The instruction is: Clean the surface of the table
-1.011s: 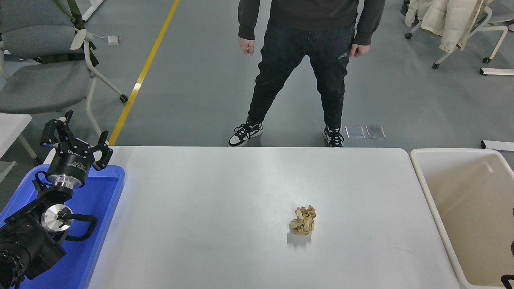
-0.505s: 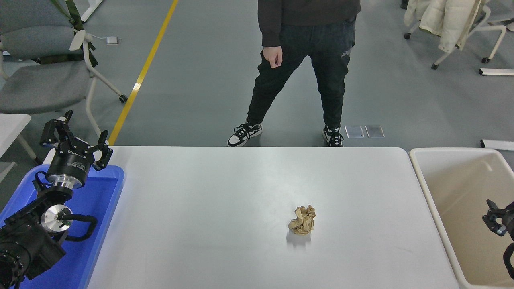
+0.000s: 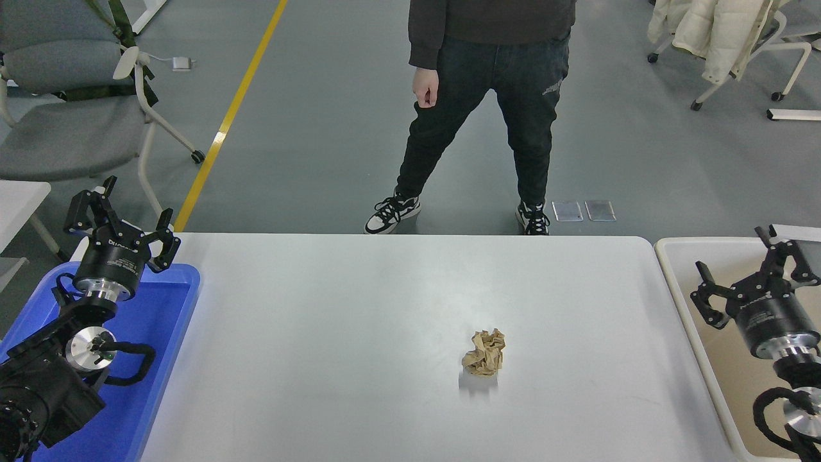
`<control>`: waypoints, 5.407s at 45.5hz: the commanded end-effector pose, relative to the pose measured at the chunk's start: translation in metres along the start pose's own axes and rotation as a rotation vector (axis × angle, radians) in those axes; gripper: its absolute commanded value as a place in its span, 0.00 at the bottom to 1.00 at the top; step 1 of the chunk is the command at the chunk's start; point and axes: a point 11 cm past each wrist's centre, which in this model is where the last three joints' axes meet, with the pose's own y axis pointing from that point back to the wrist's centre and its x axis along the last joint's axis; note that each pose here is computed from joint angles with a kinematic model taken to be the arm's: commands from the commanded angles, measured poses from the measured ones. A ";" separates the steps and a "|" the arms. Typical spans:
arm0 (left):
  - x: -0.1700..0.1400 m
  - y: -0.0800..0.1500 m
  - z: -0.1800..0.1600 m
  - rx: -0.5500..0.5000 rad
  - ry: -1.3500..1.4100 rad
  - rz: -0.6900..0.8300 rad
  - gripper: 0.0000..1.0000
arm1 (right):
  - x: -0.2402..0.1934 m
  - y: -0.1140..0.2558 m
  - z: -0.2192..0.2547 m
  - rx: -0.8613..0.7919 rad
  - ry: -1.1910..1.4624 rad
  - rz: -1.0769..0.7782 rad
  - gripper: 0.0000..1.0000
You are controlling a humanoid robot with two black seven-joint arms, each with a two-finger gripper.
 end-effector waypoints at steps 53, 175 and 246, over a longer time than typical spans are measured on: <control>0.000 0.000 0.000 0.000 0.001 -0.002 1.00 | -0.172 -0.025 0.037 -0.245 0.436 -0.267 0.99; 0.000 0.000 0.000 0.001 0.001 -0.005 1.00 | -0.172 0.045 0.205 -0.215 2.022 -1.164 0.99; -0.001 -0.001 0.000 0.000 0.002 -0.006 1.00 | -0.174 0.032 0.219 -0.258 1.843 -0.930 0.00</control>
